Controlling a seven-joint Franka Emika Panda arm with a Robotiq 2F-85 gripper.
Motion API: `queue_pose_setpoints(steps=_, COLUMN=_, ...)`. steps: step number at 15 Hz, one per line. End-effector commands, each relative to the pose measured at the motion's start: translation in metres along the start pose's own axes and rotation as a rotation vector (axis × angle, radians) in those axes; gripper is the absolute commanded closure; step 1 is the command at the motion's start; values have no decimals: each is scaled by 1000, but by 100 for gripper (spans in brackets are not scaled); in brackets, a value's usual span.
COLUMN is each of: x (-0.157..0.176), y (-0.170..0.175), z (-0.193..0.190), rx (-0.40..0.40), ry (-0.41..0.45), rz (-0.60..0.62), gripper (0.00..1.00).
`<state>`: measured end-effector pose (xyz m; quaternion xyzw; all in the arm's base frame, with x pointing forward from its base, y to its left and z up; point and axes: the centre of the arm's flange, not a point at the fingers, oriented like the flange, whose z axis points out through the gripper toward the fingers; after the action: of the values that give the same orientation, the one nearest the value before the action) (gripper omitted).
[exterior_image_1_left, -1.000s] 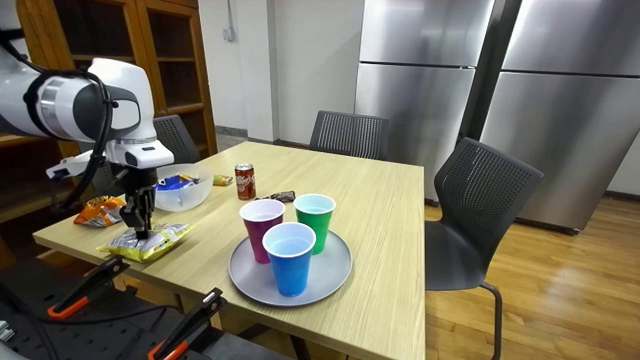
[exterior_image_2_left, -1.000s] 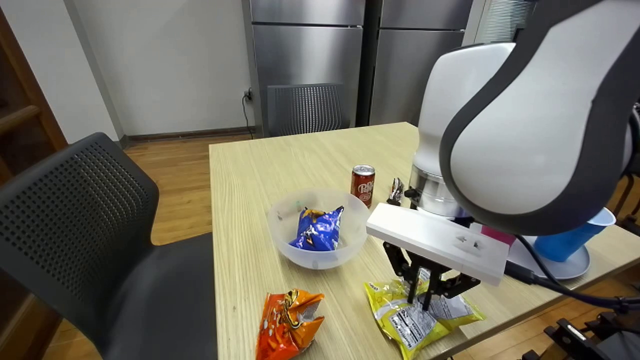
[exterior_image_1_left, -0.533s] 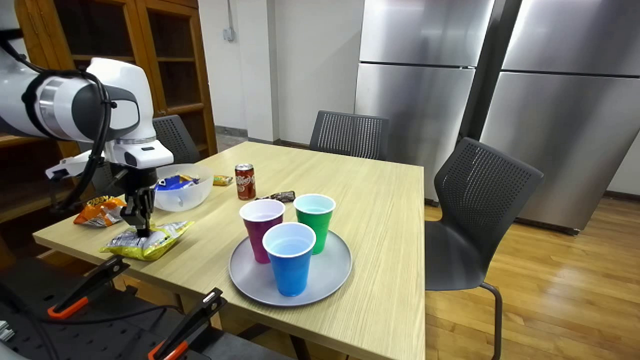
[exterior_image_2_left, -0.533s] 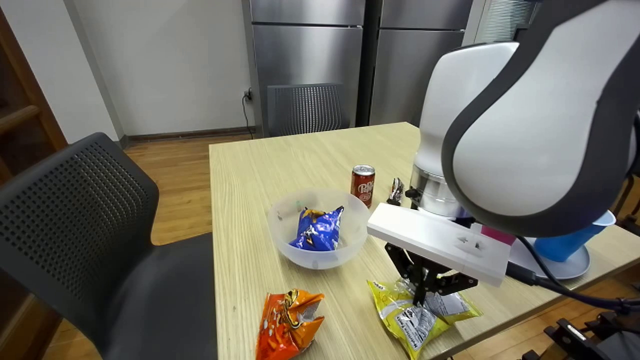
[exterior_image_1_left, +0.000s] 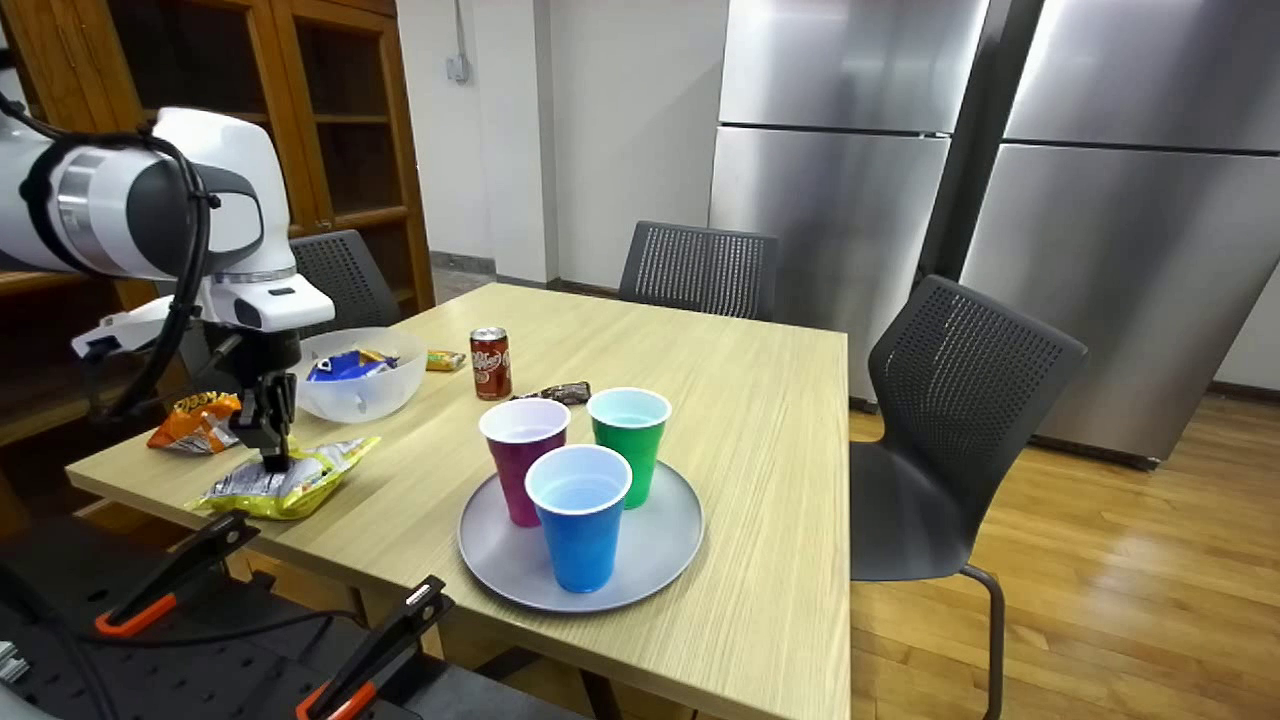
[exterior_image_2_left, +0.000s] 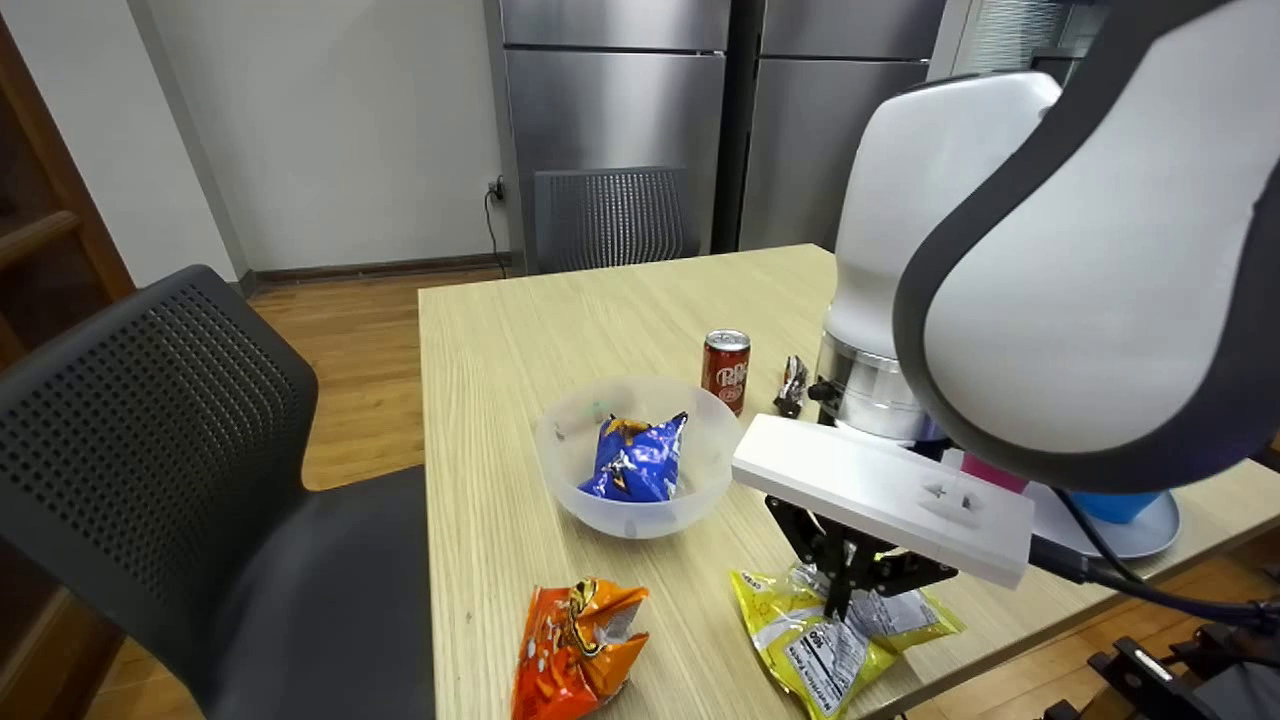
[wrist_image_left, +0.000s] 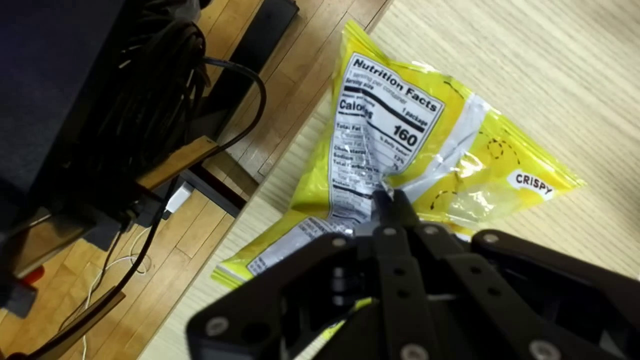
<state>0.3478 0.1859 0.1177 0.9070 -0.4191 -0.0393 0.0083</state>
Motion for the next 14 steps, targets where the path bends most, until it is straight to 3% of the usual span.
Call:
queue_pose_setpoints(steps=1, x=-16, y=11, z=-25, rx=-7, ry=37, rz=-22, gripper=100)
queue_pose_setpoints(steps=14, x=-27, y=-2, z=-95, rx=34, ry=205, rz=-143, gripper=100)
